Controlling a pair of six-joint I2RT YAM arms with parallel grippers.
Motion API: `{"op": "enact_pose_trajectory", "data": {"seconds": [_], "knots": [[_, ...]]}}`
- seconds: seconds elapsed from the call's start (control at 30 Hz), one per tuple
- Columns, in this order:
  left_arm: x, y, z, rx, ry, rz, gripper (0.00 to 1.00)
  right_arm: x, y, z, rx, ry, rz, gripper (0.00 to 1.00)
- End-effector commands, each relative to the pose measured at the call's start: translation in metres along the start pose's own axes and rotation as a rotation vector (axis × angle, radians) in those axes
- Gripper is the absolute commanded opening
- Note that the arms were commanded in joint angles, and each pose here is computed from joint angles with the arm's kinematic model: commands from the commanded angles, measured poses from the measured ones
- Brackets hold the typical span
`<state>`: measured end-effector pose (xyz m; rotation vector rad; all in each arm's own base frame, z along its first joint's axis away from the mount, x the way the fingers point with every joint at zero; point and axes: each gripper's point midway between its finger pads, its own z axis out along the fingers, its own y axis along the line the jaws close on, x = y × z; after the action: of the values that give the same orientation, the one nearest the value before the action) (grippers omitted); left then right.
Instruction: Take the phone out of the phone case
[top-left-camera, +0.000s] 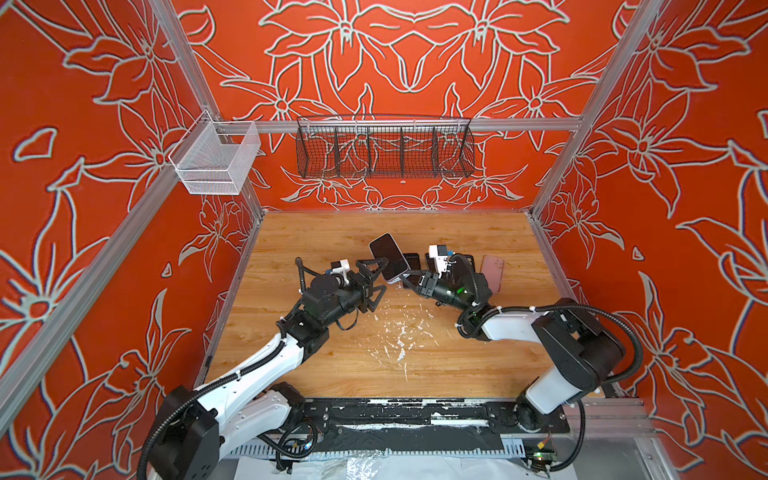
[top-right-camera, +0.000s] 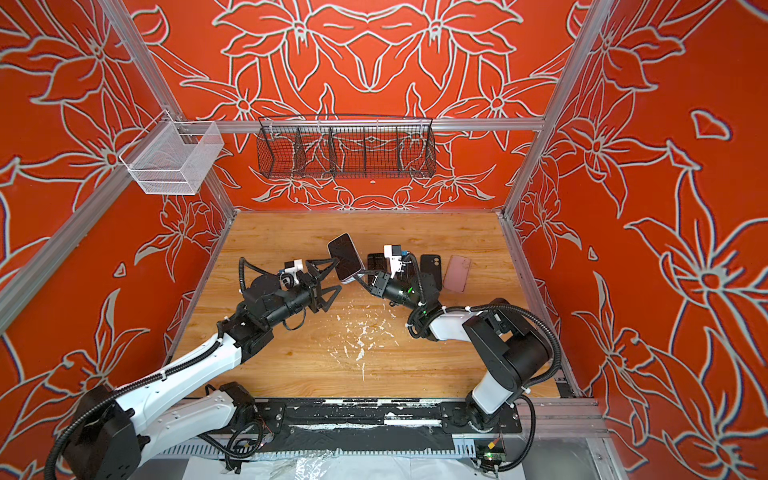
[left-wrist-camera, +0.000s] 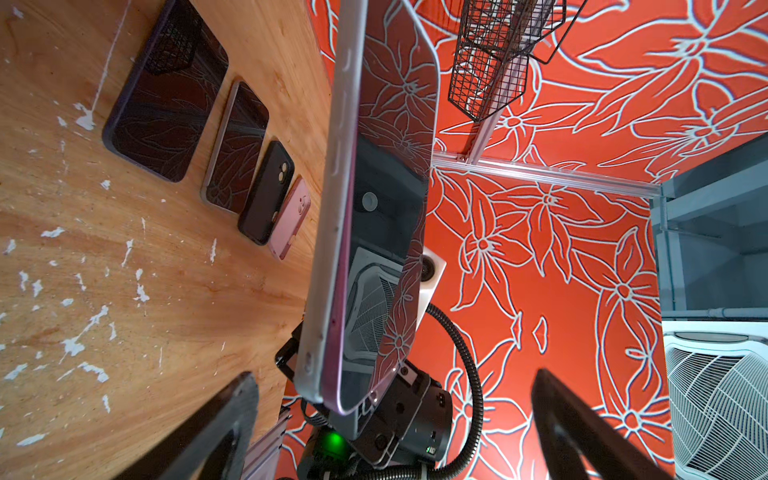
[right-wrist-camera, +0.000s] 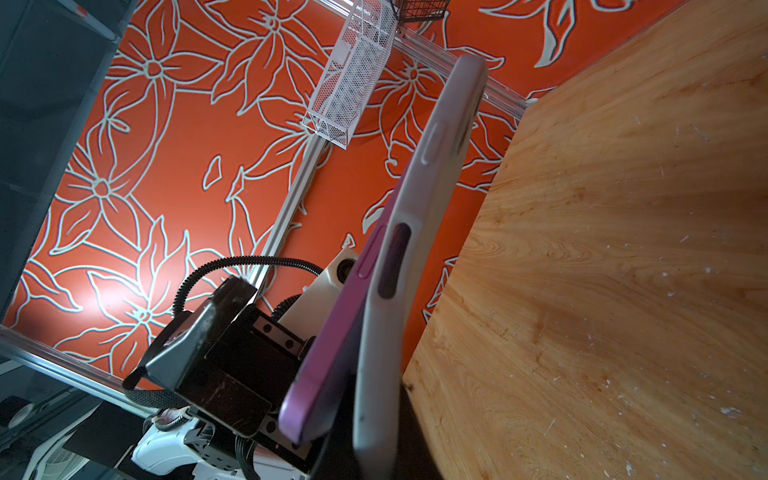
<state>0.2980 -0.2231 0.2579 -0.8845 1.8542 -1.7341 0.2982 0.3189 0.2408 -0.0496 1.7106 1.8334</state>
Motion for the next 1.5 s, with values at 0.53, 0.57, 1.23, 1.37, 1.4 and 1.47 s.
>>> {"op": "enact_pose_trajectory", "data": {"seconds": [0.53, 0.57, 1.23, 1.37, 1.4, 1.47], "knots": [[0.016, -0.028, 0.006, 0.102, 0.047, -0.013, 1.0, -0.012, 0.033, 0.005, -0.112, -0.038, -0.105, 0.0], [0.016, -0.029, 0.006, 0.105, 0.046, -0.017, 1.0, -0.012, 0.033, 0.005, -0.112, -0.037, -0.104, 0.0], [0.02, -0.049, 0.007, 0.171, 0.069, -0.025, 1.0, -0.007, 0.033, 0.002, -0.105, -0.034, -0.116, 0.0], [0.024, -0.047, 0.007, 0.165, 0.085, -0.026, 1.0, -0.009, 0.034, 0.003, -0.1, -0.039, -0.126, 0.0], [0.027, -0.045, 0.007, 0.157, 0.09, -0.026, 1.0, -0.009, 0.034, 0.003, -0.104, -0.039, -0.127, 0.0], [0.033, -0.042, 0.008, 0.142, 0.103, -0.02, 1.0, -0.011, 0.037, 0.004, -0.112, -0.042, -0.128, 0.0]]}}
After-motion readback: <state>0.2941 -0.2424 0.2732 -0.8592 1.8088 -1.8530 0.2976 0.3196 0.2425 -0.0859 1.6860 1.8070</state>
